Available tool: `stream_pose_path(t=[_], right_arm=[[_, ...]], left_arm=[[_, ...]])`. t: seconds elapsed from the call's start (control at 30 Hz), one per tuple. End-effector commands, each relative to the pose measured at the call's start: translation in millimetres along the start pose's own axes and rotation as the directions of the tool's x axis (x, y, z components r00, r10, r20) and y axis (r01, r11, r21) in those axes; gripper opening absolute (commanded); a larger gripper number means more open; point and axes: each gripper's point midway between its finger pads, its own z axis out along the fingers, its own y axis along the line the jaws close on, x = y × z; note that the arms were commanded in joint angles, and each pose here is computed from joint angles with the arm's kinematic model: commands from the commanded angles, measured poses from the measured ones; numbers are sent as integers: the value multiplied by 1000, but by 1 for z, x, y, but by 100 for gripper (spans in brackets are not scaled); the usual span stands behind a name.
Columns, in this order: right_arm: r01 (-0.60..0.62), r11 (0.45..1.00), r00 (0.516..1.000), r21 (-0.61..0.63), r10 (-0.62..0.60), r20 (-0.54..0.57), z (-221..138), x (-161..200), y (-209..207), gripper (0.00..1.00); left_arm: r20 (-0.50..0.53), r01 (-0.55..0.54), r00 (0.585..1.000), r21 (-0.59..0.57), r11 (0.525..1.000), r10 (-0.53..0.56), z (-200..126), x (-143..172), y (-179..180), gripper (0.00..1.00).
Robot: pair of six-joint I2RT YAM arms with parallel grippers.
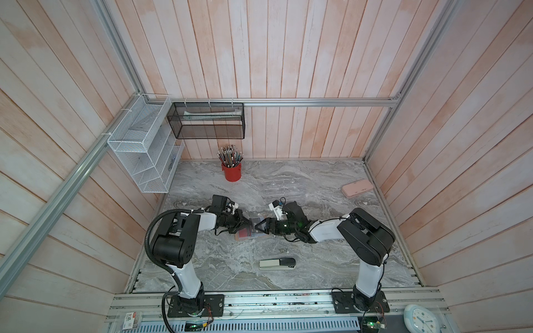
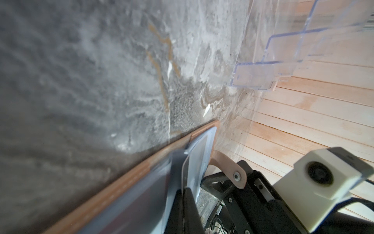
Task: Take the credit cards out of the card holder
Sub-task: Take out the credit card from the card slot.
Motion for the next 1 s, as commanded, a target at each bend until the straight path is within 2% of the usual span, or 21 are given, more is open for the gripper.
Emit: stream_pose_path(t=[0.0,0.4,0.97], right_arm=[[-41,996,999,80,43,-28,1,10,-23,84],[-42,983,998,178,49,-38,2,10,-40,86],[-43,983,998,179,52,-44,2,11,-40,86]], left_arm=[[15,-30,999,-40,999,31,-1,1,8,0],[20,-77,997,-63,995,79,-4,-1,8,0],[9,-146,989,-103,984,148,-10,-2,6,0]])
